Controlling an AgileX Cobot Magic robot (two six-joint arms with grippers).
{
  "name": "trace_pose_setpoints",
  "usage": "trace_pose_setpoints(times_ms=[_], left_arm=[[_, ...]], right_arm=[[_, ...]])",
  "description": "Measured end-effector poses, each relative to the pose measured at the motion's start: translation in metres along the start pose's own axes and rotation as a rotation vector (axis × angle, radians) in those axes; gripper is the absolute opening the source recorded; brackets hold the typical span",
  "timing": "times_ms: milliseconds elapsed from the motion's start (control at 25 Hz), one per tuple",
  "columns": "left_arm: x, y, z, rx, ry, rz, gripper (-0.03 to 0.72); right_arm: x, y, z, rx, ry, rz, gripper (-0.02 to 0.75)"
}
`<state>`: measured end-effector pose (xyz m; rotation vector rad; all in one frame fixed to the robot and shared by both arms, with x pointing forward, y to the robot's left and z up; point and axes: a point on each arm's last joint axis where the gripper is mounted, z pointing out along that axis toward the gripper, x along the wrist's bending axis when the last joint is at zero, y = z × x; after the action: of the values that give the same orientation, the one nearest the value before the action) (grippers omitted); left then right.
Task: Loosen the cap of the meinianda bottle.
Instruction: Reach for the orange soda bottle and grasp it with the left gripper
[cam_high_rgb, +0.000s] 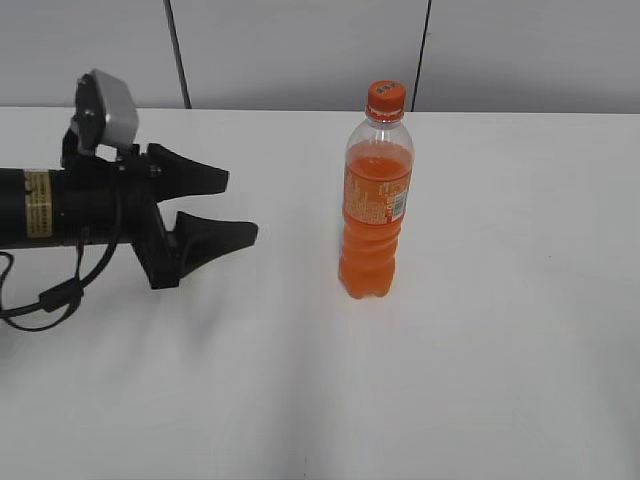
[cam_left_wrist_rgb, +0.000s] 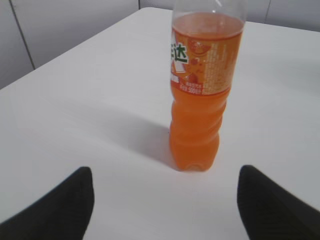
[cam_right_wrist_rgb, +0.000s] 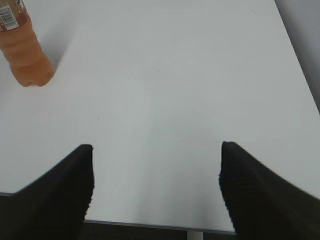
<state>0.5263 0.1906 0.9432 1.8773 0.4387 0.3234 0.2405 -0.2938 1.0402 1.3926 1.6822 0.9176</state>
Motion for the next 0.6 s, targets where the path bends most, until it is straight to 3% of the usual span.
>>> trace_pose_setpoints(times_ms=[240,400,600], left_arm=[[-0.005,-0.004,0.032,0.014,-0.072,-0.022,0.548],[-0.004,-0.009,0.055,0.028,-0.113,-0.061,0.598],[-0.007,-0.009,0.086,0.045,-0.175,-0.036,0.612]], right_arm=[[0.0,0.0,0.0,0.0,0.001,0.0,0.587],[0.0,0.0,0.0,0.0,0.001,0.0,0.587],[0.0,0.0,0.0,0.0,0.001,0.0,0.587]])
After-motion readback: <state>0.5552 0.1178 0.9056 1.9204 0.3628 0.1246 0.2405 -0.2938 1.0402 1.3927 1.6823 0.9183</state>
